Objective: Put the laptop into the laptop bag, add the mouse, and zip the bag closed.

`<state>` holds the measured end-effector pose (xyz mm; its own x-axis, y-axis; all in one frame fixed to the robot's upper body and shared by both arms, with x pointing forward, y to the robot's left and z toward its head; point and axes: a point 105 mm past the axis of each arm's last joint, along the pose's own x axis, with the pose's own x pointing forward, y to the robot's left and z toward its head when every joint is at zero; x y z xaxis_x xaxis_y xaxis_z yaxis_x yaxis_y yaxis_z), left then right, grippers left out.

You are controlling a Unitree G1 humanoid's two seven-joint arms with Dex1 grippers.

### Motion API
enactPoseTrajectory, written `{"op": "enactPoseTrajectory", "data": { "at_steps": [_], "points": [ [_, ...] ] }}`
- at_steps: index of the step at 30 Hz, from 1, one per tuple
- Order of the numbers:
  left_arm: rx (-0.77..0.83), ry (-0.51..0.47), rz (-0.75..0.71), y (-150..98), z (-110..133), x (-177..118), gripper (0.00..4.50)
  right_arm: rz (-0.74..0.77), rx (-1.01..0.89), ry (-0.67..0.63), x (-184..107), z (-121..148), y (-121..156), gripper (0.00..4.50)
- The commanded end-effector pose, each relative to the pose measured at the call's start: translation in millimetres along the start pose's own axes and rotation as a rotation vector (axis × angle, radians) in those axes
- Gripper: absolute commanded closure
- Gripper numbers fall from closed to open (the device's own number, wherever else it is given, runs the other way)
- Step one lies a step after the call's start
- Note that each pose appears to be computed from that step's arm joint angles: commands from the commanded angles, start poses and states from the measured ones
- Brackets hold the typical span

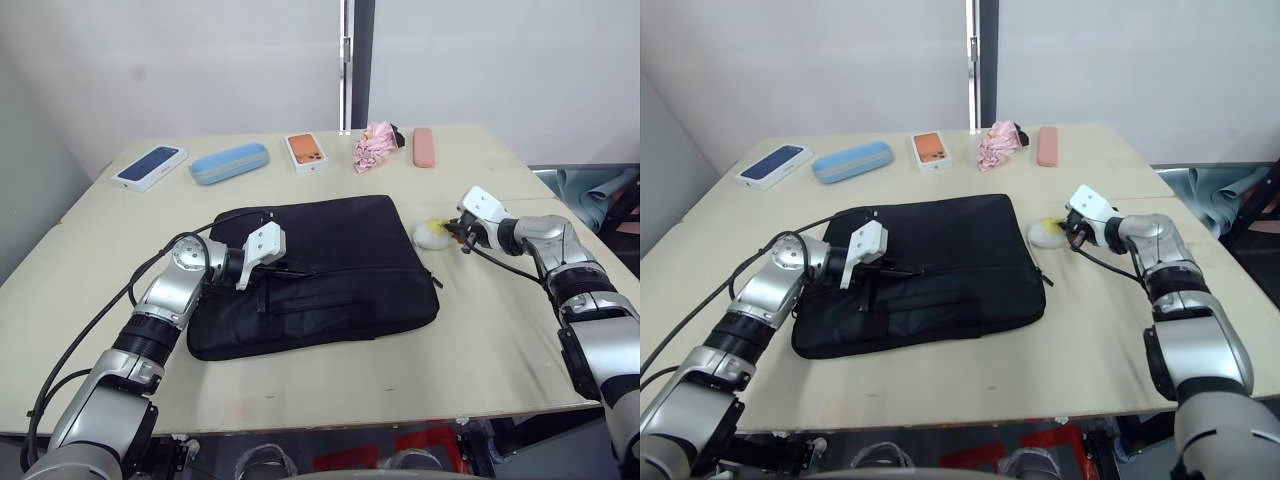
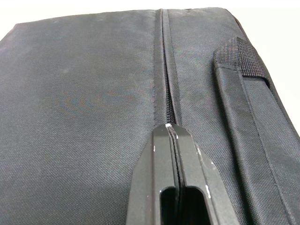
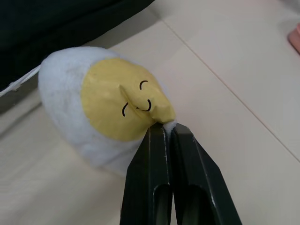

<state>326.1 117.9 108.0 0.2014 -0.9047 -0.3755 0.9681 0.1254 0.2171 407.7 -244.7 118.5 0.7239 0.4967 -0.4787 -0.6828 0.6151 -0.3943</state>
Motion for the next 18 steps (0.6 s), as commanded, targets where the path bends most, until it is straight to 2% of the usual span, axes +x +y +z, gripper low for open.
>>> {"op": "enactPoseTrajectory", "data": {
  "at_steps": [1, 14, 18],
  "points": [
    [-0.203, 0.182, -0.137, -42.9, -64.3, 12.0, 4.50, 0.031, -0.002, 0.001, -11.8, 1.8, -0.5, 4.46],
    [-0.203, 0.180, -0.128, -40.8, -63.7, 13.4, 4.50, 0.081, 0.054, 0.004, -20.5, -0.3, 13.2, 4.46],
    [-0.201, 0.179, -0.121, -40.1, -63.6, 12.6, 4.50, 0.079, 0.053, -0.013, -23.1, 5.8, 10.8, 3.27]
  ]
}}
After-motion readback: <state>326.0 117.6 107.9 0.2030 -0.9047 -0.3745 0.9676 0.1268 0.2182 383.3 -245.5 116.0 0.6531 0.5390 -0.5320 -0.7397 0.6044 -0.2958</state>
